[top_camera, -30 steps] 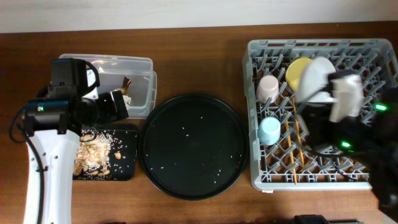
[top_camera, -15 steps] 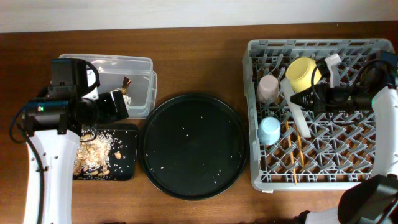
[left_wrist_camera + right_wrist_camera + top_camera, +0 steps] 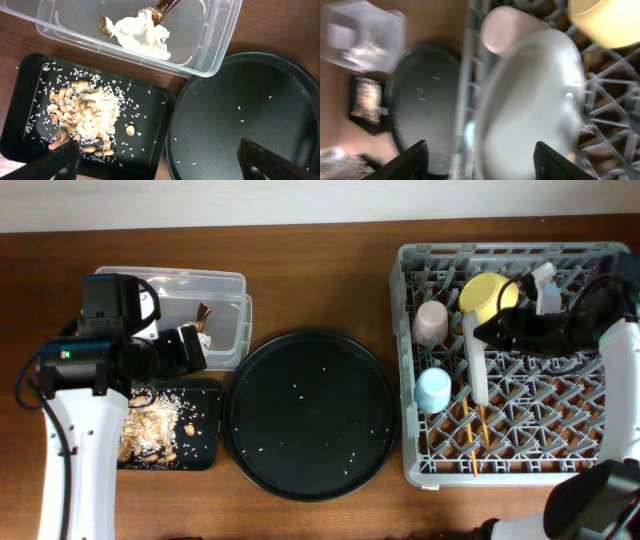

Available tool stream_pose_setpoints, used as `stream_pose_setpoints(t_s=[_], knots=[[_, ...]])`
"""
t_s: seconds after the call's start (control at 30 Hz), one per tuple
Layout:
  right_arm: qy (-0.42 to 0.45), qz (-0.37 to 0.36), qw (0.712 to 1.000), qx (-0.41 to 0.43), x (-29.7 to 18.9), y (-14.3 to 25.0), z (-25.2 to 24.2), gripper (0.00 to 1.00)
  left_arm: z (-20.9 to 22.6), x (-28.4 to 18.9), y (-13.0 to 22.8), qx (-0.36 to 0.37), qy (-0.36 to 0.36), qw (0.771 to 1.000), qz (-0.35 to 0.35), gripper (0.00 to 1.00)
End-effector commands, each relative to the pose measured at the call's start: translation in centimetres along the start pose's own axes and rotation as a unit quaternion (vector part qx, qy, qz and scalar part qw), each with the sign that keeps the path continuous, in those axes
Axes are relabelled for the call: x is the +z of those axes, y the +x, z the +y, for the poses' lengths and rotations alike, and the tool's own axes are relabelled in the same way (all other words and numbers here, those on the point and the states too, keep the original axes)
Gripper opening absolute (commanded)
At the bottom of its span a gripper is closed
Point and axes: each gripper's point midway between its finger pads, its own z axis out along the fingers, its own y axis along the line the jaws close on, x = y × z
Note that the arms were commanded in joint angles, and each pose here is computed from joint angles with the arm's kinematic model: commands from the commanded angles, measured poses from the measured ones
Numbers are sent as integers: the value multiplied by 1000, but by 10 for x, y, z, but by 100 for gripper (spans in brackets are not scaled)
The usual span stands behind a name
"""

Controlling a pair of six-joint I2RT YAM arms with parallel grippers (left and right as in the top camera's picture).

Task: Sort waste into correct bins and load items into the dishwasher rack
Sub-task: 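Lift the white plate into the rack and stand it upright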

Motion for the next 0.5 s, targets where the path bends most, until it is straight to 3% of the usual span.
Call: stream_pose_setpoints(t_s=[0.0, 0.1, 0.17, 0.33, 0.47], knots=[[-47, -84, 995, -34, -49, -50, 57, 68, 0, -2, -1, 4, 2, 1000, -3, 99], [70, -62, 990, -102, -53, -52, 93, 75, 0, -2, -1, 4, 2, 1000, -3, 100], [131, -33, 982, -135, -26, -43, 115, 98, 0, -2, -1, 4, 2, 1000, -3, 99], [80, 29, 967, -242, 35, -10, 191, 98, 0, -2, -1, 4, 2, 1000, -3, 99], [63, 47, 960, -269, 47, 5, 213, 98, 0, -2, -1, 4, 2, 1000, -3, 99]])
